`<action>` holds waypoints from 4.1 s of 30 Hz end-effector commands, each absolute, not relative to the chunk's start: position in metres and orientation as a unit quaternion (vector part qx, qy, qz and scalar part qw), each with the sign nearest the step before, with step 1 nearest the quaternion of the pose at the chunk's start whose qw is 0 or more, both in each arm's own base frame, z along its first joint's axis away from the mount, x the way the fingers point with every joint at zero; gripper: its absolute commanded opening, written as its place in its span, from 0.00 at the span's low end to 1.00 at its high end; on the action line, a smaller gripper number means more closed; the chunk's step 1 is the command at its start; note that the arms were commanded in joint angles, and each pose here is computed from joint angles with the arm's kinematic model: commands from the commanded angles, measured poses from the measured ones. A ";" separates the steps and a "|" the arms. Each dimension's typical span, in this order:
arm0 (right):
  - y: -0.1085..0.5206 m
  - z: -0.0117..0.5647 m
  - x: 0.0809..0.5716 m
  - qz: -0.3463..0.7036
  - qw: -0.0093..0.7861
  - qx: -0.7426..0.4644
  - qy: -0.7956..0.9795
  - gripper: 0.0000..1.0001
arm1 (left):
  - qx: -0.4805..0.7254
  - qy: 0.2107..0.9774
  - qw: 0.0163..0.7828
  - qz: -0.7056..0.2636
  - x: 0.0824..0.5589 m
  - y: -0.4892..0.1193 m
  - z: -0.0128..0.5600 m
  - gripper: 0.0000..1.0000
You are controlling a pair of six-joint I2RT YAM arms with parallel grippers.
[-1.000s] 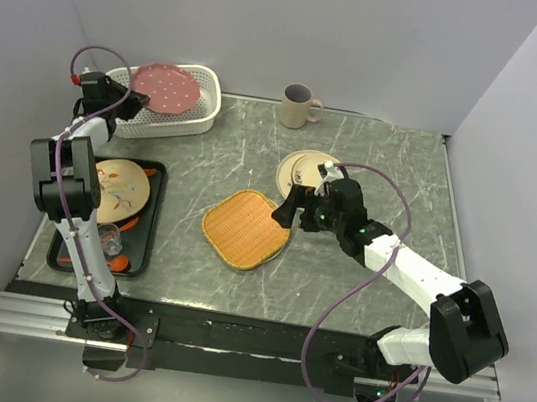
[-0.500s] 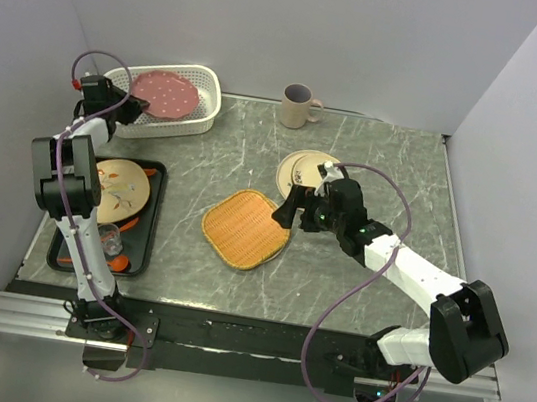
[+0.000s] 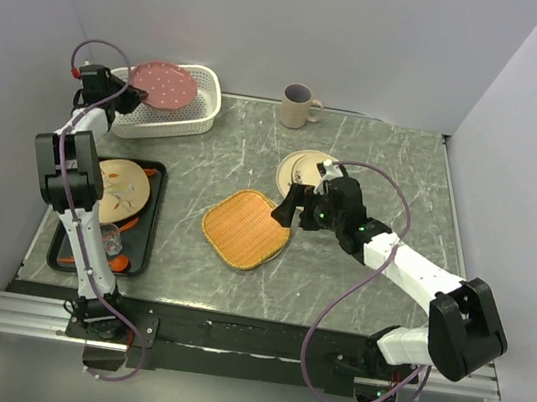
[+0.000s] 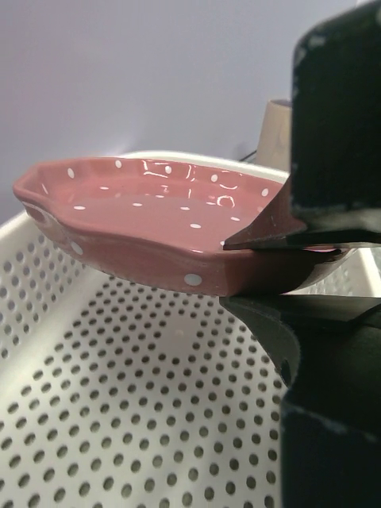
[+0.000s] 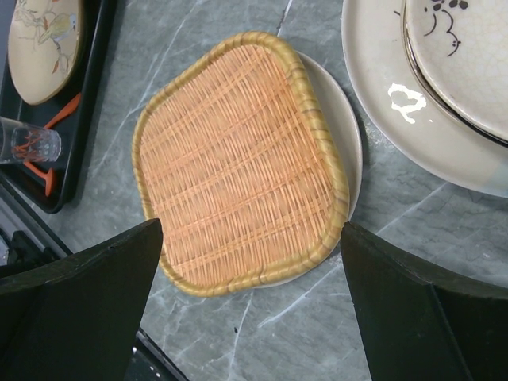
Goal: Place the plates into the plastic bin on the countertop
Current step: Place the plate in the plastic bin, then pick up the plate at the center of the board.
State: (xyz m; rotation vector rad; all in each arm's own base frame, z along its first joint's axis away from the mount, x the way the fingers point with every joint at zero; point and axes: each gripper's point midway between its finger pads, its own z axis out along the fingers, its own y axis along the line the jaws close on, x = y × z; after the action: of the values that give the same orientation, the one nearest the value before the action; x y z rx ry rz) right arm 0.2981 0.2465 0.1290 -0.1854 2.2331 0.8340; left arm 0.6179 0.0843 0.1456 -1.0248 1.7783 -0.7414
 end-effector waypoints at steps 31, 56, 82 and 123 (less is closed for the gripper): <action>0.257 0.144 0.311 0.338 0.379 -0.079 0.858 1.00 | -0.357 0.734 0.518 -0.256 0.631 0.085 0.192 0.36; 0.257 0.149 0.309 0.342 0.382 -0.083 0.854 1.00 | -0.293 0.722 0.596 -0.193 0.601 0.054 0.273 0.99; 0.237 0.146 0.283 0.335 0.382 -0.063 0.859 1.00 | -0.095 0.752 0.557 -0.338 0.499 -0.114 0.309 0.99; 0.246 0.056 0.285 0.333 0.287 0.030 0.897 0.72 | -0.083 0.846 0.420 -0.318 0.347 -0.160 0.132 0.99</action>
State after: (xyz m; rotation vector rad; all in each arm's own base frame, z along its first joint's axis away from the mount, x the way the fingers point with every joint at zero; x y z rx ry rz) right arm 0.2737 0.2440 0.0524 0.0569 2.4519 0.8869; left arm 0.3436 -0.1574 0.1286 -0.2372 2.1531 -0.8083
